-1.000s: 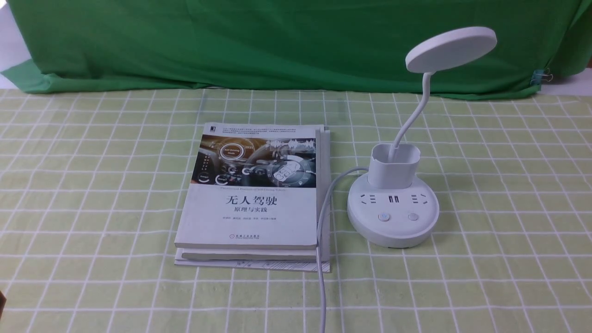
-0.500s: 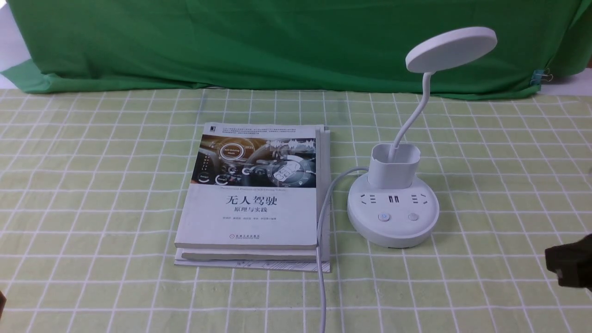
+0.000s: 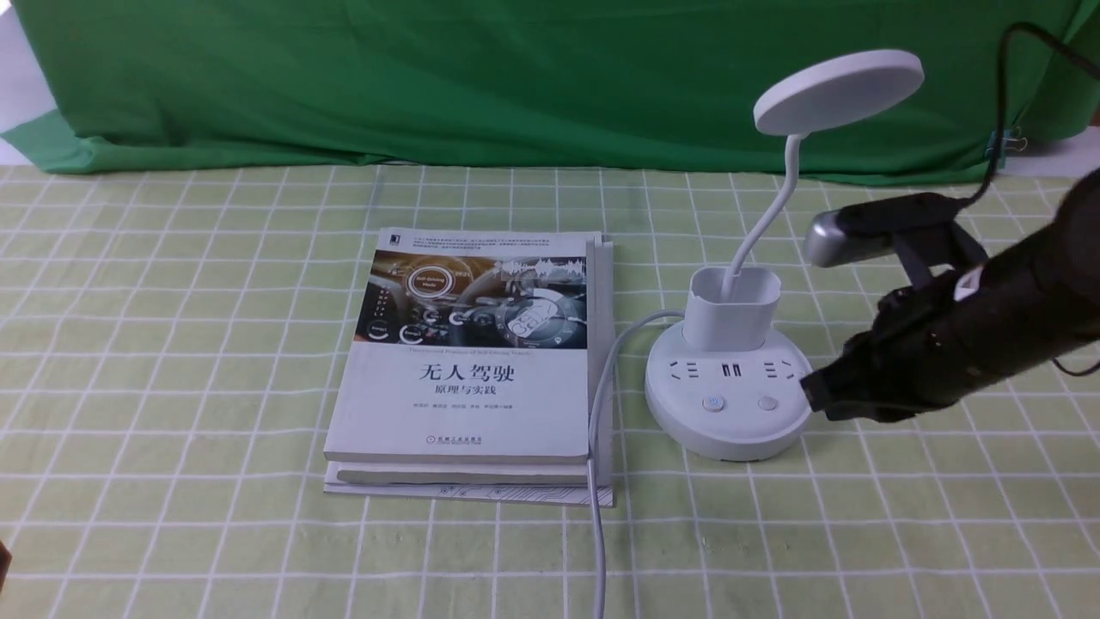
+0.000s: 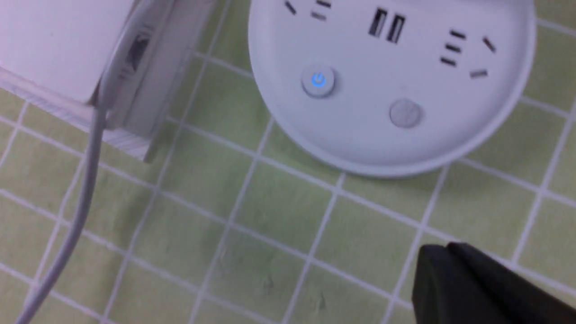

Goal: Turn on the table lamp on the green coffee tablecloth with your hand.
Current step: 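Press the button on the base of the white desk lamp with the right gripper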

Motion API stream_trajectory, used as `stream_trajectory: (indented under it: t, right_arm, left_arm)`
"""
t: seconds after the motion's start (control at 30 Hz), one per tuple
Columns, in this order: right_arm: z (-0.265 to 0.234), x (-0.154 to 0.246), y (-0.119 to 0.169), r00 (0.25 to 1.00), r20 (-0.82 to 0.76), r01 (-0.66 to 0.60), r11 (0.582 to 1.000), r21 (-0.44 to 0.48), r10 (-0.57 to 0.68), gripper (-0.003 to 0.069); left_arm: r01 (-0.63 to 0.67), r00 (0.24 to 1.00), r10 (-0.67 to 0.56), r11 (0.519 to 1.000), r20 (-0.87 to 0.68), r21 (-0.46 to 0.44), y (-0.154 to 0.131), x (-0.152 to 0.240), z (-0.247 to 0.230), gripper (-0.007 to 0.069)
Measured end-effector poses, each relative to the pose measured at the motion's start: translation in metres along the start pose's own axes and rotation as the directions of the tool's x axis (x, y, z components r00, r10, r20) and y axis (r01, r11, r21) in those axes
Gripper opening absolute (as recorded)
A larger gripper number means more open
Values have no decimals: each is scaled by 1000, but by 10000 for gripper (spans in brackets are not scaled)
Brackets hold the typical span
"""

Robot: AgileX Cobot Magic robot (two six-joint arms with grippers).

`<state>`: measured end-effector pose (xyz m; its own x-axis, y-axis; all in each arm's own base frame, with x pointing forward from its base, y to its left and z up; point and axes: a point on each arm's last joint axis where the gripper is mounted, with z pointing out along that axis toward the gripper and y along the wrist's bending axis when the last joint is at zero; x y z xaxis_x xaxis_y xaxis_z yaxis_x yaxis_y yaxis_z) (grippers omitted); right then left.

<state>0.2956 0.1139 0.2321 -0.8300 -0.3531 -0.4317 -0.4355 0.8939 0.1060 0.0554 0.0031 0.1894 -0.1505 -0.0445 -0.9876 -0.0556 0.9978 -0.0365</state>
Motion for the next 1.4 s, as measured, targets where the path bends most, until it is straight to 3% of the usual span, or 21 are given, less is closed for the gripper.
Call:
stream_trajectory:
  t: [0.47,1.4]
  right_arm:
    - [56,-31,6,999,-6,37,999,-3,-37,31]
    - [68,-39,2,998,-10,55,998,13,-54,31]
  left_arm:
    - [0,1000,0,1000,0,0,0,0,0,3]
    - [0,1000,0,1000,0,0,0,0,0,3]
